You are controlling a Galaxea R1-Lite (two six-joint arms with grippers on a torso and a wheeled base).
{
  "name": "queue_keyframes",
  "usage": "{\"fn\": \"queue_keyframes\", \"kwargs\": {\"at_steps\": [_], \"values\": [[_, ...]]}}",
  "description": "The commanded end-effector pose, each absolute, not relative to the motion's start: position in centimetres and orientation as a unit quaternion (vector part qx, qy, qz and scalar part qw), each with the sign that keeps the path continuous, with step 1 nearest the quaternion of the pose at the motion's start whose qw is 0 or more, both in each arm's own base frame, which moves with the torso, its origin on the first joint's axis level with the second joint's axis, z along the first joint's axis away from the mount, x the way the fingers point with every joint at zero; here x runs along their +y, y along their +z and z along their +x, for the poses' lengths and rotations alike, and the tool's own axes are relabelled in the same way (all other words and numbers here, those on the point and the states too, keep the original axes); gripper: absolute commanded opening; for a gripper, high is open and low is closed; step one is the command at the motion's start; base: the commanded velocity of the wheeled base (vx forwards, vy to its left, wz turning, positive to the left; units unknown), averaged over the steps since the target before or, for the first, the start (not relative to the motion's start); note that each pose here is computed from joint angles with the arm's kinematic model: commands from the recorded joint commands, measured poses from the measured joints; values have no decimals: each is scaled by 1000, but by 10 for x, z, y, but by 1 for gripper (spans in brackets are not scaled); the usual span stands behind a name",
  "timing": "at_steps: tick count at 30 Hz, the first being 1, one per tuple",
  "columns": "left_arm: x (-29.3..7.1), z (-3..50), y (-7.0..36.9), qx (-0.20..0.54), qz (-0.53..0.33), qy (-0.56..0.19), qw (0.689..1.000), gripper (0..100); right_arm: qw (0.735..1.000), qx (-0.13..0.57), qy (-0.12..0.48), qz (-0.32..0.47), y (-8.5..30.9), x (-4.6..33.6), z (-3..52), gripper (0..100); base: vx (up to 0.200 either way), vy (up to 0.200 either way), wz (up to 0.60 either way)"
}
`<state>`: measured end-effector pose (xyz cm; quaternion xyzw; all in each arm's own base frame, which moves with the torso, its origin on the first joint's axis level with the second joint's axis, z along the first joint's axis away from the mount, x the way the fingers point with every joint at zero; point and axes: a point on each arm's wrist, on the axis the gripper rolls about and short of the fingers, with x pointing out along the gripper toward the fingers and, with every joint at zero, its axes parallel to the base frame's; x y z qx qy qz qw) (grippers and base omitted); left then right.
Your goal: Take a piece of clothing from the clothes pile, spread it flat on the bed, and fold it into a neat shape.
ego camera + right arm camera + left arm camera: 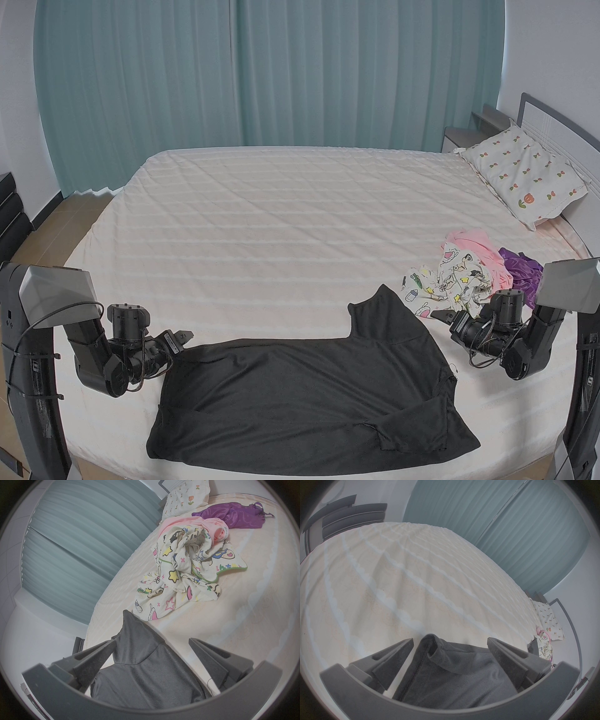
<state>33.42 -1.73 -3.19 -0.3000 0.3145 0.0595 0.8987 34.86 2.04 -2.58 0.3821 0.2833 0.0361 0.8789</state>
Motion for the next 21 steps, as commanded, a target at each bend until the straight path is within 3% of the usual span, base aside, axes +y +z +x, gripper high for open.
{"fn": "queue_keyframes", "kwargs": {"at_steps": [1, 8, 9, 21], "values": [[-22, 335, -35, 318, -297, 55, 898, 100, 879, 284, 37, 382, -26, 21, 349, 100, 0, 0, 0], [-25, 336, -45, 328, -288, 57, 898, 100, 879, 286, 41, 378, -27, 24, 348, 100, 0, 0, 0], [-24, 338, -46, 326, -287, 60, 899, 0, 880, 287, 42, 377, -27, 25, 348, 100, 0, 0, 0], [-16, 354, -43, 279, -298, 125, 904, 0, 905, 266, 99, 318, -21, 51, 368, 100, 0, 0, 0]]}}
